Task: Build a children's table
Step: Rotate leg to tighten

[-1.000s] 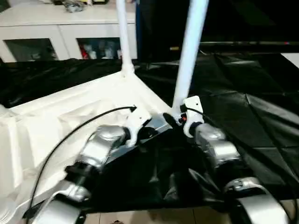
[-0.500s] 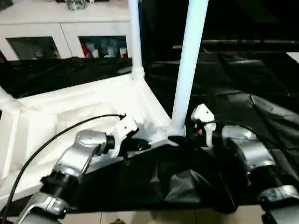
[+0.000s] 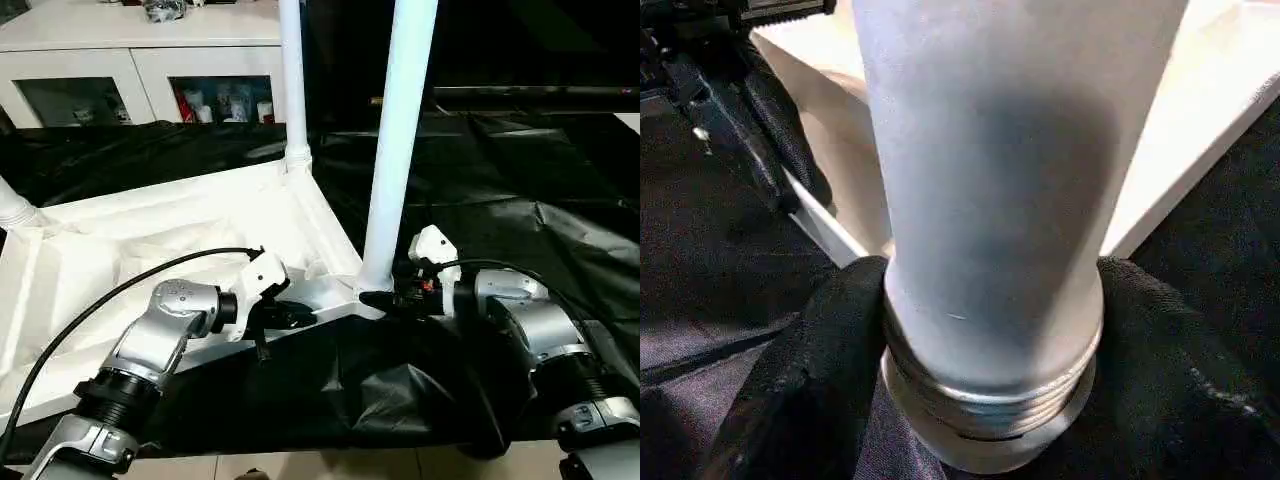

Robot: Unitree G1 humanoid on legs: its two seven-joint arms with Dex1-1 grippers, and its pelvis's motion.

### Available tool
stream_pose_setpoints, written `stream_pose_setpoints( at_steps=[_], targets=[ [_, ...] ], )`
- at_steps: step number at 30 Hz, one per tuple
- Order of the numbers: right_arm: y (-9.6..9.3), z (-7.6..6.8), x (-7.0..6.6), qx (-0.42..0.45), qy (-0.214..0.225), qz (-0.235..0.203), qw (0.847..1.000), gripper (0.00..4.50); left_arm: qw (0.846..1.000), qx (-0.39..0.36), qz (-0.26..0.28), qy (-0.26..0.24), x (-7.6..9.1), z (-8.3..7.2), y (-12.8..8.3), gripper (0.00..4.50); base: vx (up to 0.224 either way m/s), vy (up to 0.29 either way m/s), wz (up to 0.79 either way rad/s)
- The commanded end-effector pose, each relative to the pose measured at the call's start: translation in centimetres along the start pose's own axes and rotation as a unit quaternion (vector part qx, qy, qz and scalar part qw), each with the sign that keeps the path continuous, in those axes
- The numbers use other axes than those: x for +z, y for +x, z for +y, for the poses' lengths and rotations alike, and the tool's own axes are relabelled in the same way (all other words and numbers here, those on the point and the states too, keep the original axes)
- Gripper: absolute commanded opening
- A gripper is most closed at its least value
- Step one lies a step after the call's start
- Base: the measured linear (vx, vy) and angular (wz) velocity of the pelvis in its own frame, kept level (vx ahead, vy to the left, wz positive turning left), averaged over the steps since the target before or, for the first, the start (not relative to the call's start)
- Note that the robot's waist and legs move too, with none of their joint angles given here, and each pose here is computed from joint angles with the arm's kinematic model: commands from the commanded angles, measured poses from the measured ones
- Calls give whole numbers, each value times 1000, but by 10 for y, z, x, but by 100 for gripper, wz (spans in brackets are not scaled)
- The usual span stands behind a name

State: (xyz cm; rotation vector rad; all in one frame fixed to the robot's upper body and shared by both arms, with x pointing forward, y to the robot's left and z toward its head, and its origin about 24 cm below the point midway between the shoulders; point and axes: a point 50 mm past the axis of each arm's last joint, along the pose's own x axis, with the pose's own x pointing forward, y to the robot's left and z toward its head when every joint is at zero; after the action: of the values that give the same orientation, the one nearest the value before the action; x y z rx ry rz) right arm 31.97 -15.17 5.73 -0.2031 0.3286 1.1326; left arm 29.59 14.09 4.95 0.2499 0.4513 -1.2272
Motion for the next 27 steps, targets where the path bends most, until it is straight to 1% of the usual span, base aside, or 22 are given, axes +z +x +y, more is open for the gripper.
stream_pose_setpoints(
  at_steps=[1,3,5,6,7,8,10,11,12,13,14,15,16,17,18,20,21,22,23,24,25,27],
  targets=[
    [5,4,-1,8,8,-9,1000,277,1000,-10,-24,14,10,-2,0,0,0,0,0],
    [8,2,-5,-27,24,-11,999,276,1000,5,-23,6,9,0,3,0,0,0,0],
    [15,-6,-14,-115,60,-3,992,275,999,41,-21,-12,11,5,11,0,0,0,0],
    [15,-6,-14,-115,60,-3,992,275,999,41,-21,-12,11,5,11,0,0,0,0],
    [21,-8,-20,-177,93,5,980,275,997,76,-15,-23,13,10,19,0,0,0,0],
    [24,-9,-22,-201,106,5,974,275,995,94,-12,-26,14,12,23,0,0,0,0],
    [29,-8,-23,-226,122,2,966,274,993,116,-10,-34,15,16,28,0,0,0,0],
    [37,-8,-24,-277,142,1,950,274,986,158,-13,-51,20,21,37,0,0,0,0],
    [37,-8,-24,-277,142,1,950,274,986,158,-13,-51,20,21,37,0,0,0,0],
    [50,-3,-22,-308,152,-7,939,274,981,182,-16,-59,26,24,48,0,0,0,0],
    [50,-3,-22,-308,152,-7,939,274,981,182,-16,-59,26,24,48,0,0,0,0],
    [61,2,-16,-312,152,-23,938,274,982,182,-21,-53,31,22,55,0,0,0,0],
    [65,4,-13,-311,152,-32,938,274,982,180,-24,-50,33,21,58,0,0,0,0],
    [75,9,-6,-303,147,-54,940,274,984,171,-34,-41,38,17,65,0,0,0,0],
    [77,10,-3,-298,143,-60,942,274,984,167,-38,-37,40,16,67,0,0,0,0],
    [78,11,0,-292,140,-71,944,274,986,161,-44,-31,42,14,68,0,0,0,0],
    [78,11,0,-292,140,-71,944,309,986,161,-44,-31,42,14,68,0,0,0,0],
    [76,9,3,-284,135,-83,946,330,987,147,-53,-25,43,12,68,0,0,0,0],
    [74,8,5,-278,130,-90,947,344,989,137,-57,-21,42,10,66,0,0,0,0],
    [74,8,5,-278,130,-90,947,346,989,137,-57,-21,42,10,66,0,0,0,0],
    [68,4,9,-261,120,-102,953,346,991,120,-64,-10,40,9,61,0,0,0,0],
    [61,-1,12,-244,102,-103,959,376,992,109,-65,-7,37,8,55,0,0,0,0]
  ],
)
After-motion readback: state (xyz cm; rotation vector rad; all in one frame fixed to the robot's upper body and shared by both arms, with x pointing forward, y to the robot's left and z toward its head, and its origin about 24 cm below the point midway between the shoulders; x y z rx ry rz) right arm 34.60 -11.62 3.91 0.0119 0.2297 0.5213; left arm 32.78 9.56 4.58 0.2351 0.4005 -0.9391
